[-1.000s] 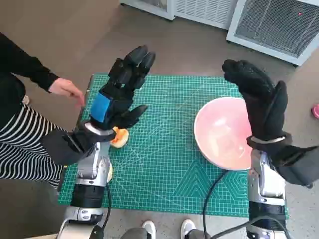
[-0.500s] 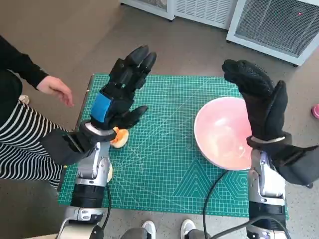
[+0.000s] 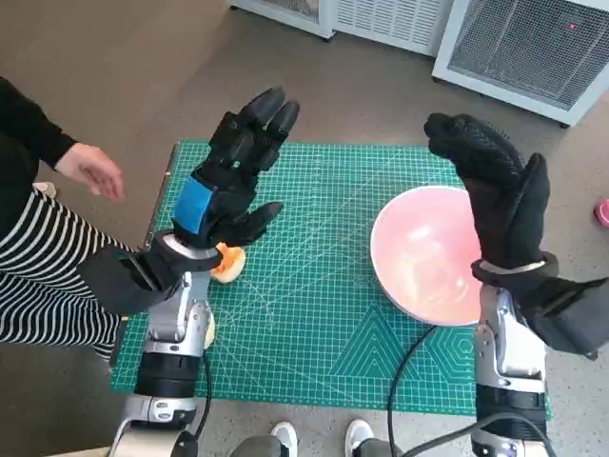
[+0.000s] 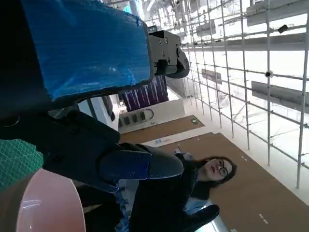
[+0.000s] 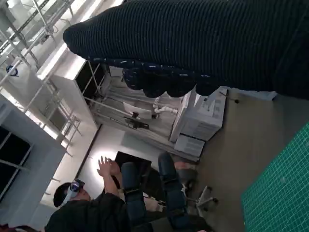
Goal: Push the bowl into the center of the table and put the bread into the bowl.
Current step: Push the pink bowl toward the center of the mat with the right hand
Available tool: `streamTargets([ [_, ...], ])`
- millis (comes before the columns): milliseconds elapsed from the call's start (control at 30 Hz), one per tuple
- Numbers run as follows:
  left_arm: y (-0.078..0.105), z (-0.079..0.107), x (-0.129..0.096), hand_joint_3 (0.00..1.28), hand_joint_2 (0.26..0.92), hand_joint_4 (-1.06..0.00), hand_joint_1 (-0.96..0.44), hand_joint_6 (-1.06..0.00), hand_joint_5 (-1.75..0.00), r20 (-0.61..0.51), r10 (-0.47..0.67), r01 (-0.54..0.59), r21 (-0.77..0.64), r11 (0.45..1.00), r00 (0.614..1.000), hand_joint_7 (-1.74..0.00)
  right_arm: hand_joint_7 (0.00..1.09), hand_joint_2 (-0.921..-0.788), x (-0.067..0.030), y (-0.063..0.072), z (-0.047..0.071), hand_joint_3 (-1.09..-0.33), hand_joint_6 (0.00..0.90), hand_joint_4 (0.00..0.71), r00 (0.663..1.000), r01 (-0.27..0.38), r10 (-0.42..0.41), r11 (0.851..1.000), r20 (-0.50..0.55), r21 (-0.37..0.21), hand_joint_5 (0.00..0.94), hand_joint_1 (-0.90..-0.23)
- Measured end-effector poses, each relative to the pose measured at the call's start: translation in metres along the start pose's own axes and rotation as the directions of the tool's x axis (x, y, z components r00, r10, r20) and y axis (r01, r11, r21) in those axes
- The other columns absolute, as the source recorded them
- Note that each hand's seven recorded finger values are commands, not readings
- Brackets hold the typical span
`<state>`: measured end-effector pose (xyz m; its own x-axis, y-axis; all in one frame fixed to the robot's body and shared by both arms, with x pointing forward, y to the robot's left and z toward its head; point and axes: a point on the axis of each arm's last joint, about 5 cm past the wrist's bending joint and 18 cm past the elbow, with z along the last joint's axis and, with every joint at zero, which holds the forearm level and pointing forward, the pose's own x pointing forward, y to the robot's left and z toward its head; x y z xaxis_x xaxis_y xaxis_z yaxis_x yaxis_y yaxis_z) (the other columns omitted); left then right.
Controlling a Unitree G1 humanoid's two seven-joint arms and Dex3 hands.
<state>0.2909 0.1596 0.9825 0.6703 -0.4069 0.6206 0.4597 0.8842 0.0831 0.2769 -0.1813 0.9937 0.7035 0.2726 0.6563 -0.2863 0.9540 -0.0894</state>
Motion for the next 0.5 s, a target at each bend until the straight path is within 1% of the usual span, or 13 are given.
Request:
streamTargets([
  [267,0.000,0.000,0.000,0.30,0.921,-0.14,-0.57,0.00,-0.01,-0.001,0.000,0.000,0.000,1.000,1.000,-0.44,0.50,-0.921,-0.0002,-0.001,0.000,-0.675,0.028,0.132,1.000,0.001,-0.001,1.000,0.000,-0.003,0.002,-0.664],
  [400,0.000,0.000,0.000,0.30,0.921,-0.15,-0.57,0.00,-0.01,-0.001,0.001,-0.001,0.000,1.000,1.000,-0.44,0.50,-0.921,-0.0012,-0.007,0.003,-0.670,0.029,0.134,1.000,0.004,-0.004,1.000,0.001,-0.015,0.003,-0.671],
  [500,0.000,0.000,0.000,0.29,0.921,-0.15,-0.56,0.00,-0.01,-0.001,0.001,-0.001,0.000,1.000,1.000,-0.45,0.49,-0.921,-0.0040,-0.016,0.005,-0.665,0.029,0.132,1.000,0.023,-0.023,1.000,0.007,-0.020,0.001,-0.678],
])
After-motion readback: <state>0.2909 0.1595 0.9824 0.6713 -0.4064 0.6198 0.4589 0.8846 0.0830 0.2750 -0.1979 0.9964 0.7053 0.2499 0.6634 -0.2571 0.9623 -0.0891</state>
